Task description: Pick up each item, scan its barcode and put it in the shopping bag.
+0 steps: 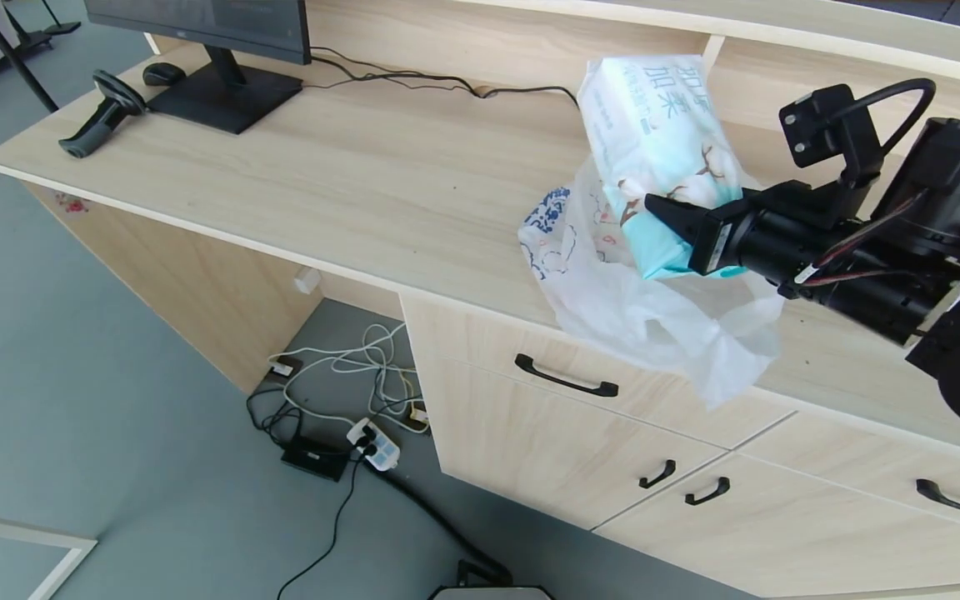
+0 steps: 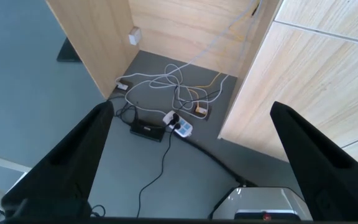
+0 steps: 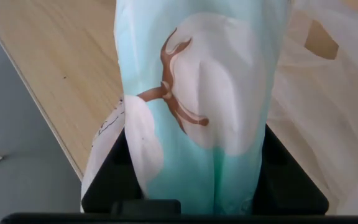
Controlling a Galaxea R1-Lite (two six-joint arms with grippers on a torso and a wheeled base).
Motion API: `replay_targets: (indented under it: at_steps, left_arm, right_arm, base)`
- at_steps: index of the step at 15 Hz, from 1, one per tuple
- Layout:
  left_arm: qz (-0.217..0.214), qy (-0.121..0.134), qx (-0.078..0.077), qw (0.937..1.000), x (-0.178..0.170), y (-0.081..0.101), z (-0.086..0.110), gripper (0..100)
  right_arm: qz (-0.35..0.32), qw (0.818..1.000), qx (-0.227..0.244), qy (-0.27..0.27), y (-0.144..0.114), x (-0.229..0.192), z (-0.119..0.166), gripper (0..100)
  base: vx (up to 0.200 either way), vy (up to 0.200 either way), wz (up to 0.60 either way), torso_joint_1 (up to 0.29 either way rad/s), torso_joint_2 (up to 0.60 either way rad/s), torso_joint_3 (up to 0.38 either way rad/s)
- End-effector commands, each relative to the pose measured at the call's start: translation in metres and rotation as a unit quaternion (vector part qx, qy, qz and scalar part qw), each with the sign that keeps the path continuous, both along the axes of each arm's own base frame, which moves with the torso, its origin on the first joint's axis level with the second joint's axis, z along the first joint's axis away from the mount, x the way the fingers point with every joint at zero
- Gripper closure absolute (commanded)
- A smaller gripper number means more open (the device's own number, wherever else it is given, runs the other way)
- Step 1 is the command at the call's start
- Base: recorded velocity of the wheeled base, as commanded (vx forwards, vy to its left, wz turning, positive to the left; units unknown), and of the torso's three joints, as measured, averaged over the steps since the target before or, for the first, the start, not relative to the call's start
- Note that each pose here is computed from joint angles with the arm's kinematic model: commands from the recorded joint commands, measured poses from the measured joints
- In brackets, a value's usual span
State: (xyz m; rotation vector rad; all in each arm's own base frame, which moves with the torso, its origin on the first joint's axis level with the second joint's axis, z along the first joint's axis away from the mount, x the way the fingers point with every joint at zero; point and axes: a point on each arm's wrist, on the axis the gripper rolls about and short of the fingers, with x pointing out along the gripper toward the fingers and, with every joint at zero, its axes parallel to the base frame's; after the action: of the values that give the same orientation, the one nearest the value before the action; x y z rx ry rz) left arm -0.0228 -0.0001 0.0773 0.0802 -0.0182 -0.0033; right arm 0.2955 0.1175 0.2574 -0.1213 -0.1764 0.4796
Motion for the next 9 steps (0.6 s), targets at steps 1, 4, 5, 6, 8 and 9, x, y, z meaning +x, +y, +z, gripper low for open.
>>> replay_targets:
  at_steps: [1,4,5,6,8,9]
  left_arm:
    - [0.000,0.001,0.000,1.0000,0.000,0.000,0.000,0]
    - [0.000,0.000,0.001,1.0000,0.000,0.000,0.000,0]
    - [0.000,0.000,0.001,1.0000,0.000,0.000,0.000,0]
    - [0.000,0.000,0.001,1.0000,0.000,0.000,0.000,0]
    - [0.000,0.000,0.001,1.0000,0.000,0.000,0.000,0]
    - [0.000,-0.001,0.001,1.0000,0.000,0.000,0.000,0]
  right_arm:
    - [-0.024,1.000,0.000,0.000,-0.012,0.008,-0.001,100]
    - [-0.060,0.998,0.002,-0.008,-0.021,0.012,0.003,100]
    - [-0.069,0.997,0.019,-0.029,-0.019,0.016,0.017,100]
    - [-0.078,0.996,0.029,-0.026,-0.019,0.020,0.017,100]
    - [-0.079,0.997,0.012,0.006,-0.019,0.018,-0.004,100]
    - [-0.079,0.997,-0.001,0.021,-0.020,0.013,-0.017,100]
  base:
    - [0.000,0.000,0.00,0.000,0.00,0.000]
    - [0.000,0.000,0.00,0.000,0.00,0.000]
    - [0.000,0.000,0.00,0.000,0.00,0.000]
    - [0.000,0.000,0.00,0.000,0.00,0.000]
    - [0.000,0.000,0.00,0.000,0.00,0.000]
    - [0.000,0.000,0.00,0.000,0.00,0.000]
